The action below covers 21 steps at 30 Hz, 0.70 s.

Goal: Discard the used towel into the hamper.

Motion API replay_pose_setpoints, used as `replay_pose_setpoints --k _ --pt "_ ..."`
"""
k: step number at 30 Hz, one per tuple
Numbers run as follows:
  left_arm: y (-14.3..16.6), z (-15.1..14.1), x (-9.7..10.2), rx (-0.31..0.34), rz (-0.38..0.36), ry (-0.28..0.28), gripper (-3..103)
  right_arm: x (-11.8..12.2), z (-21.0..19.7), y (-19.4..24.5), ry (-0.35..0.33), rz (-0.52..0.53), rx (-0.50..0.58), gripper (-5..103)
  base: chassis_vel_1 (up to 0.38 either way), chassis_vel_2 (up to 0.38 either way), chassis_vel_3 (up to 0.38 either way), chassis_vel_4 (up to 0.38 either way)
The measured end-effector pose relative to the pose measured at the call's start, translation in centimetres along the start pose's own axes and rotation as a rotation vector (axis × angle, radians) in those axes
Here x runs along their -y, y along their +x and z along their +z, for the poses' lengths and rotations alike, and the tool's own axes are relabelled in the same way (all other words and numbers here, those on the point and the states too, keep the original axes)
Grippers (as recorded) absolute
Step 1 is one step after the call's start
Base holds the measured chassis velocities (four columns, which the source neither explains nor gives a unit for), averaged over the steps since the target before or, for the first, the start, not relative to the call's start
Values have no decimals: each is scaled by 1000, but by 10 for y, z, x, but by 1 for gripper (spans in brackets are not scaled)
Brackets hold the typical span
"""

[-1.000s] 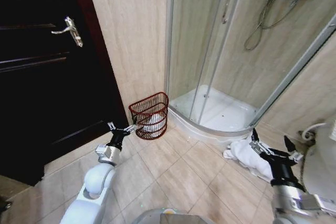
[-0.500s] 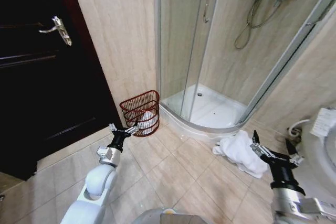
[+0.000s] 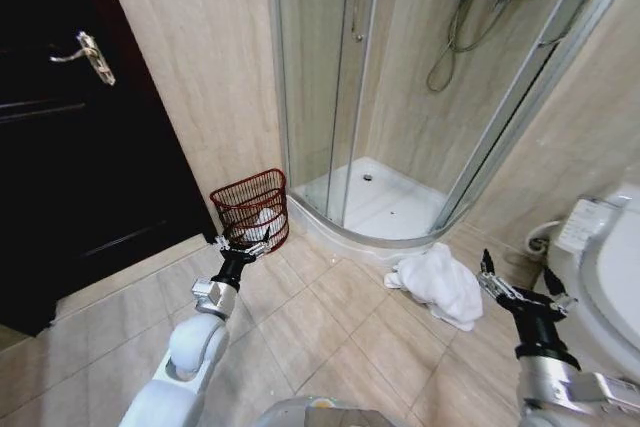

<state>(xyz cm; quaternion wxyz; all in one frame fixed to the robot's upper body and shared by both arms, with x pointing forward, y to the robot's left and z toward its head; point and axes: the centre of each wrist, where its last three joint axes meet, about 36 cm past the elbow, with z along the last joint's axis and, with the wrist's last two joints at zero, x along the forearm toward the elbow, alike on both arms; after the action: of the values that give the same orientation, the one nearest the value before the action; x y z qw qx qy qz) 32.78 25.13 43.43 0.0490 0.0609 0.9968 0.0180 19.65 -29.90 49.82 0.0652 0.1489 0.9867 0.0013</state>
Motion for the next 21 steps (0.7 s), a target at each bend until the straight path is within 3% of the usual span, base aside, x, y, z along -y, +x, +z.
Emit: replay_pose_setpoints --k 21 --pt "-3 6 9 -24 -4 -1 100 5 4 -11 6 -3 3 100 -153 -147 153 154"
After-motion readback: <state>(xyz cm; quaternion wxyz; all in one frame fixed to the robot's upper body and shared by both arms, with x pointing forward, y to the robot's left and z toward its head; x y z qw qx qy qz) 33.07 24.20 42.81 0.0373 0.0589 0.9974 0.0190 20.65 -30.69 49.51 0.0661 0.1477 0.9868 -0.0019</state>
